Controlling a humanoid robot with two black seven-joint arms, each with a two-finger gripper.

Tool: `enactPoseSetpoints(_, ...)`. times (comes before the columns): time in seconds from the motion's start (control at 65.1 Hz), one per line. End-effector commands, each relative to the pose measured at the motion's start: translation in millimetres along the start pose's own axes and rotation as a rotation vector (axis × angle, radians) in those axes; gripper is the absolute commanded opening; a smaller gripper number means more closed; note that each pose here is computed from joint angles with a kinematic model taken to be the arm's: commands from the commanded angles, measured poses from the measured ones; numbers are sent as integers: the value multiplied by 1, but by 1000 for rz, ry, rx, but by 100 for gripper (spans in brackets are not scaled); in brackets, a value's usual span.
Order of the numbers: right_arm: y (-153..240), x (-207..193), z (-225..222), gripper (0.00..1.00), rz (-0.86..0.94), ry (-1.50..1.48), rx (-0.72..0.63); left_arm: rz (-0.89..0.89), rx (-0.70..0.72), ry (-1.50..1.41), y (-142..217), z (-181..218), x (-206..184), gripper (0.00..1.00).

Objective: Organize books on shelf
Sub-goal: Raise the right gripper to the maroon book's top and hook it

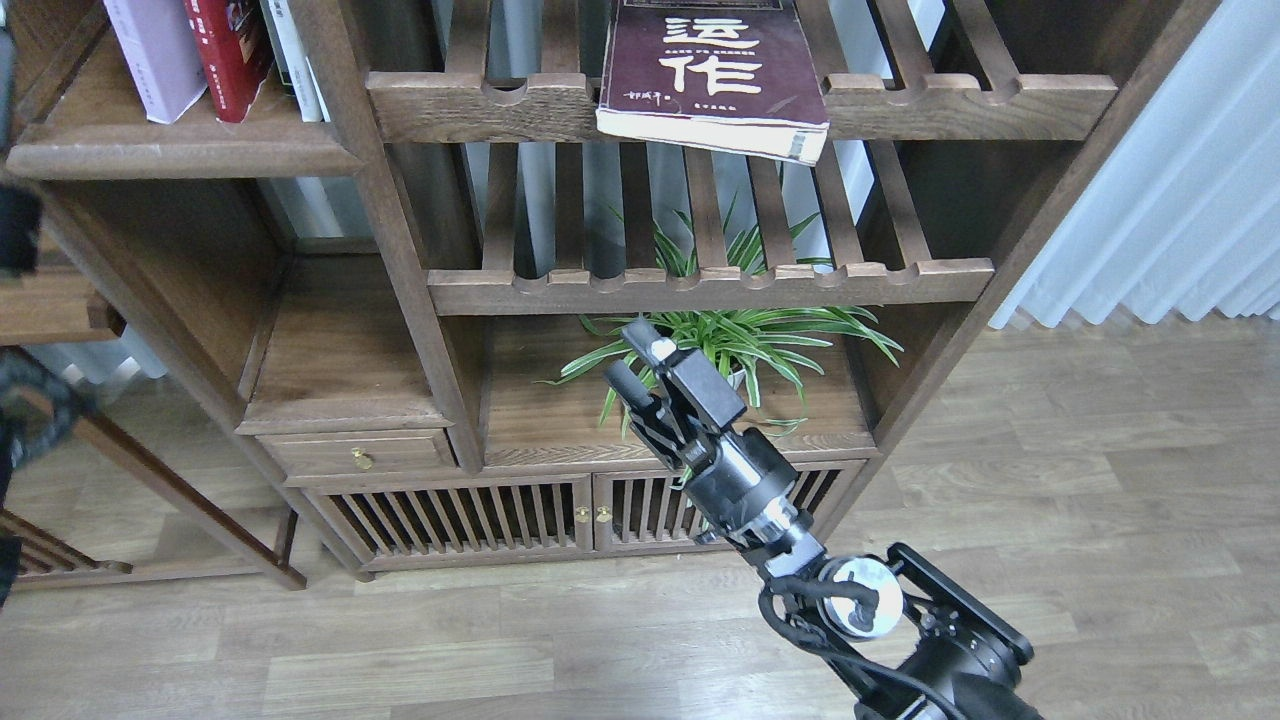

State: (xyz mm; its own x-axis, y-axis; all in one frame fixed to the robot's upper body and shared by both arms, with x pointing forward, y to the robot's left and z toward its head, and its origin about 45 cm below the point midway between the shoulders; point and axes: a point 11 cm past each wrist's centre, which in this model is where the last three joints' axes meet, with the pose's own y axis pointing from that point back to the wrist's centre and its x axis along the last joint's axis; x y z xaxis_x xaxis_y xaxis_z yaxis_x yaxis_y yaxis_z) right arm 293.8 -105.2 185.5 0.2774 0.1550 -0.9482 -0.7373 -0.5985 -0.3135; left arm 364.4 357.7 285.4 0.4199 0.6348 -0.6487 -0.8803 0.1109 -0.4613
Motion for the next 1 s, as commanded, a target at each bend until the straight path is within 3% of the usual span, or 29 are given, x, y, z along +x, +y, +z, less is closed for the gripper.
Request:
enactPoseSetpoints(0.0,-6,-11,-21,97,-35,24,63,34,26,85,12,-32,-1,97)
enactPoseSetpoints(0.169,-25,-31,-47,97,-79,65,107,39,84,162,20,-70,-11,97)
enactPoseSetpoints(0.476,-71,-52,-82,98,37,113,176,-1,199,319,23,-133,-45,95)
enactPoseSetpoints(0.983,-95,-62,-94,94,119,141,181,-46,346,348,29,-165,-65,95)
